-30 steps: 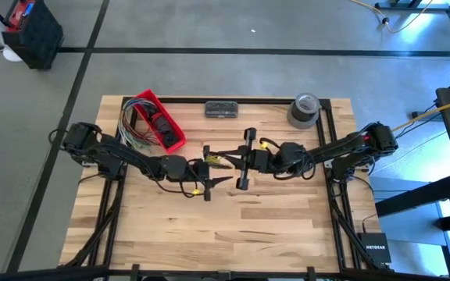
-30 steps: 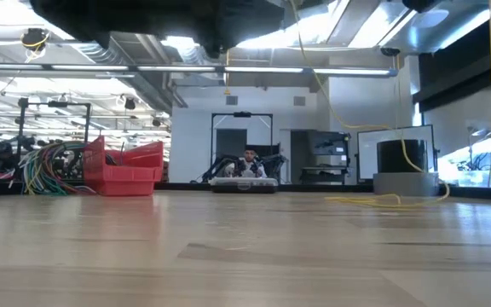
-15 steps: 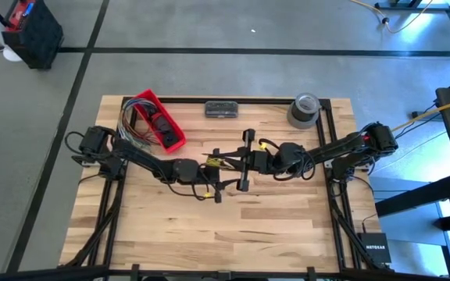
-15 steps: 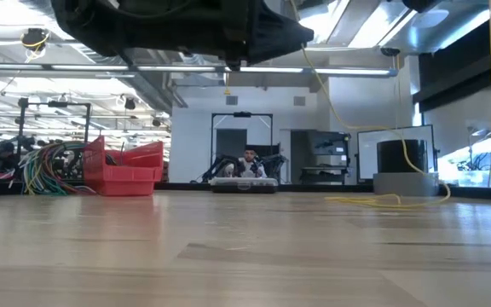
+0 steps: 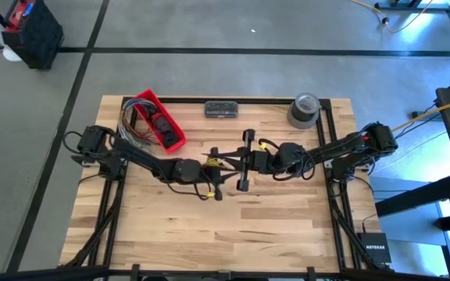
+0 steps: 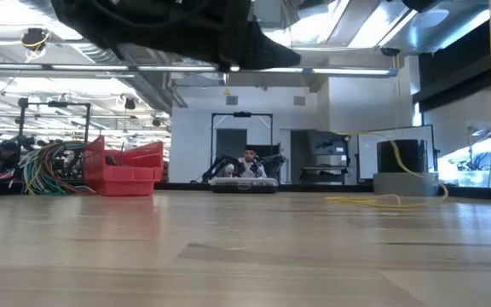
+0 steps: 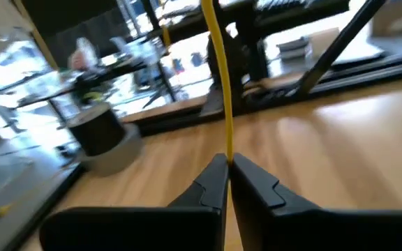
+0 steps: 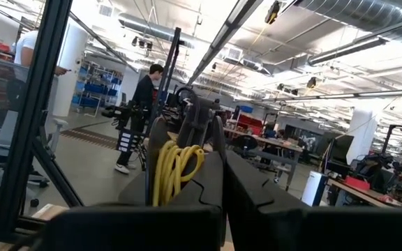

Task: Coil cords
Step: Coil the yellow wire on the spool

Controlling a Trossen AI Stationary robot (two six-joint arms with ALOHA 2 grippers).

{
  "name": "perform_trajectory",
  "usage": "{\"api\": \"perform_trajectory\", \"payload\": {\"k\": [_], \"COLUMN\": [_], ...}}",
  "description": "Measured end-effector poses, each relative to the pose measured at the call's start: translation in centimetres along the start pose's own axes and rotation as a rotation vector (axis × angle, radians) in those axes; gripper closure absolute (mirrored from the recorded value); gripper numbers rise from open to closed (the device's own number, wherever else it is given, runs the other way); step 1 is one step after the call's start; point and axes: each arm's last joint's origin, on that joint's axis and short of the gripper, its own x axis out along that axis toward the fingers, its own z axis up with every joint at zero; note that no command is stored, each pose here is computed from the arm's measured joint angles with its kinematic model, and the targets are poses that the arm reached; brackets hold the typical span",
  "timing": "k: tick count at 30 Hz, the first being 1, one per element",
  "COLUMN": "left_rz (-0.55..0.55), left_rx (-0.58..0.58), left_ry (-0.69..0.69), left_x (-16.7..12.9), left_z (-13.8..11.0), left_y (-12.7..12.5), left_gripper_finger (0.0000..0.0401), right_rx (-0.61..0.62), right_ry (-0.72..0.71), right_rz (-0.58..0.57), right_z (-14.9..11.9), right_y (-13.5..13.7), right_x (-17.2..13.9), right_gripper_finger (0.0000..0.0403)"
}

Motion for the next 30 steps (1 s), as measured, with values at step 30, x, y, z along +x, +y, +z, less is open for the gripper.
{"api": "perform_trajectory", "payload": {"k": [30], "left_rz": [-0.003], "left_rx": [-0.064], "left_ry": [0.452], "left_x": [-13.0], "left_z": [5.2], "left_y": [4.7], "left_gripper_finger": [0.0399], "right_rx": [-0.333], "right_ry": [0.437], "right_rz": [0.043], "right_z": [-1.4], "right_y": [0.0], "right_x": [-1.7], "right_gripper_finger": [0.0397]}}
